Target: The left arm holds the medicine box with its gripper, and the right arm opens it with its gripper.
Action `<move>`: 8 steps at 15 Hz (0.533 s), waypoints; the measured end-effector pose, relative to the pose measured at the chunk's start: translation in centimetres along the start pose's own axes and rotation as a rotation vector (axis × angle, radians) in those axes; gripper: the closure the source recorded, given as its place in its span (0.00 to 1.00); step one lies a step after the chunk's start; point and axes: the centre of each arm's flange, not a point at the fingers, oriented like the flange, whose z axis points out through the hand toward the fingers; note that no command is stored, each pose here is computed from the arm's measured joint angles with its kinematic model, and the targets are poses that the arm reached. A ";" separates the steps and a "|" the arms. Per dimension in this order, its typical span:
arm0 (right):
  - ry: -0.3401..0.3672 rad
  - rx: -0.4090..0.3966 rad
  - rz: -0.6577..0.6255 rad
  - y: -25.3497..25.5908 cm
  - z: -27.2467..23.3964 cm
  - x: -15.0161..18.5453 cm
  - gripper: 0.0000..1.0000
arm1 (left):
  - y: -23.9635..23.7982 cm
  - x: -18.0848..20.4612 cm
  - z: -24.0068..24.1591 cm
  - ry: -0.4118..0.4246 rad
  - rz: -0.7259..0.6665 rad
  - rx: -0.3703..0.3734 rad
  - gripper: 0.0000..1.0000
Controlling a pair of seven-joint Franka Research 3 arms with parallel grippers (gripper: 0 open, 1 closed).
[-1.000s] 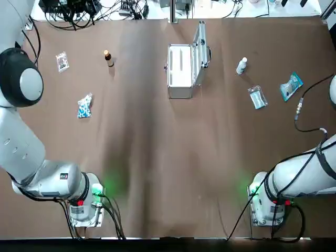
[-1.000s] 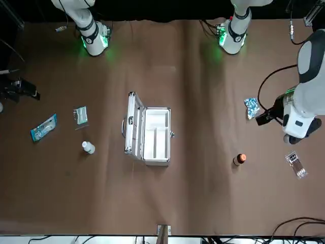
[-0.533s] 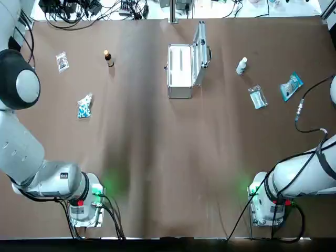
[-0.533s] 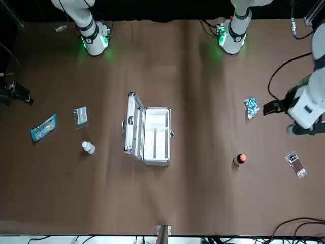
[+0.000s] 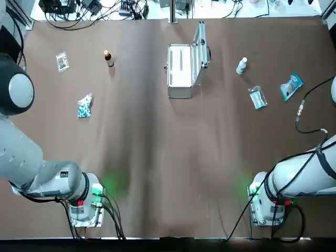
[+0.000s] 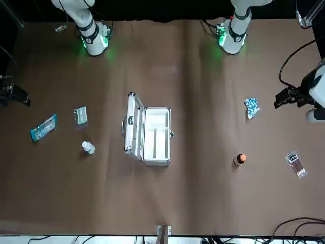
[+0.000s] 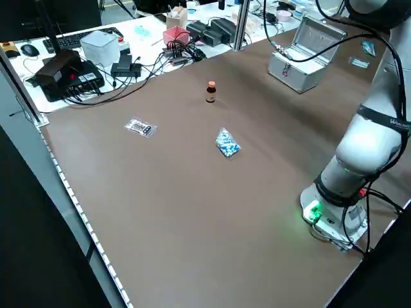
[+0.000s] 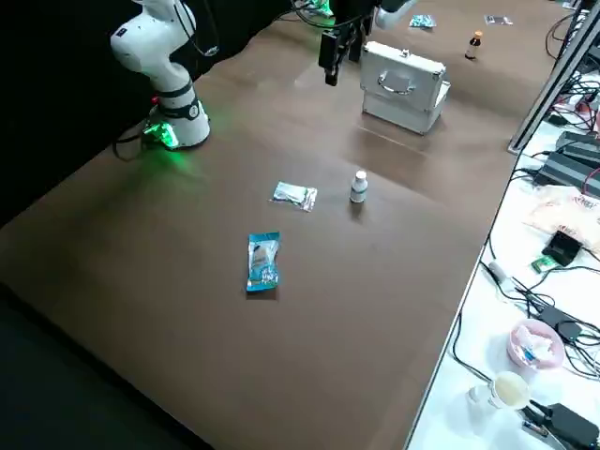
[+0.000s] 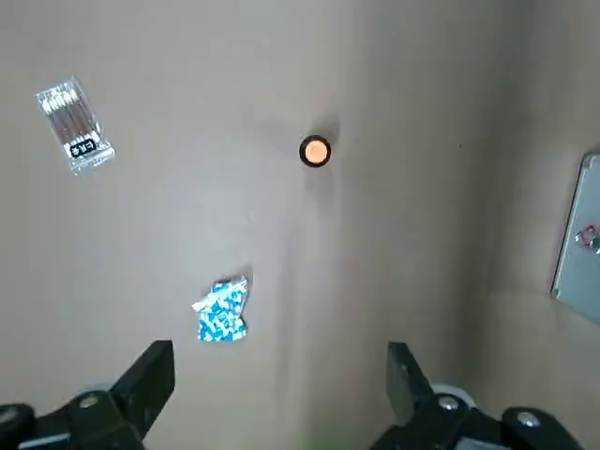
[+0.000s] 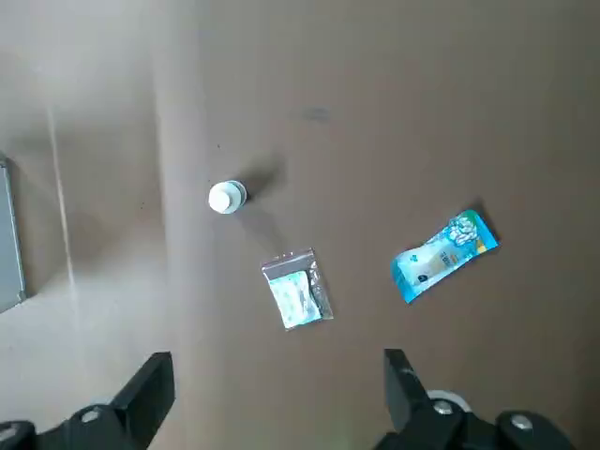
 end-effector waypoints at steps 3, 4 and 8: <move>0.002 0.004 0.007 0.3 0.0 0.0 0.01 | -0.9 -0.6 -0.5 0.011 -0.014 -0.001 0.00; 0.001 0.005 0.007 0.3 0.1 0.0 0.01 | -0.9 -0.7 0.0 0.006 -0.014 0.001 0.00; 0.001 0.007 0.004 0.2 0.6 0.2 0.01 | 0.2 -0.4 1.6 0.026 0.010 0.027 0.00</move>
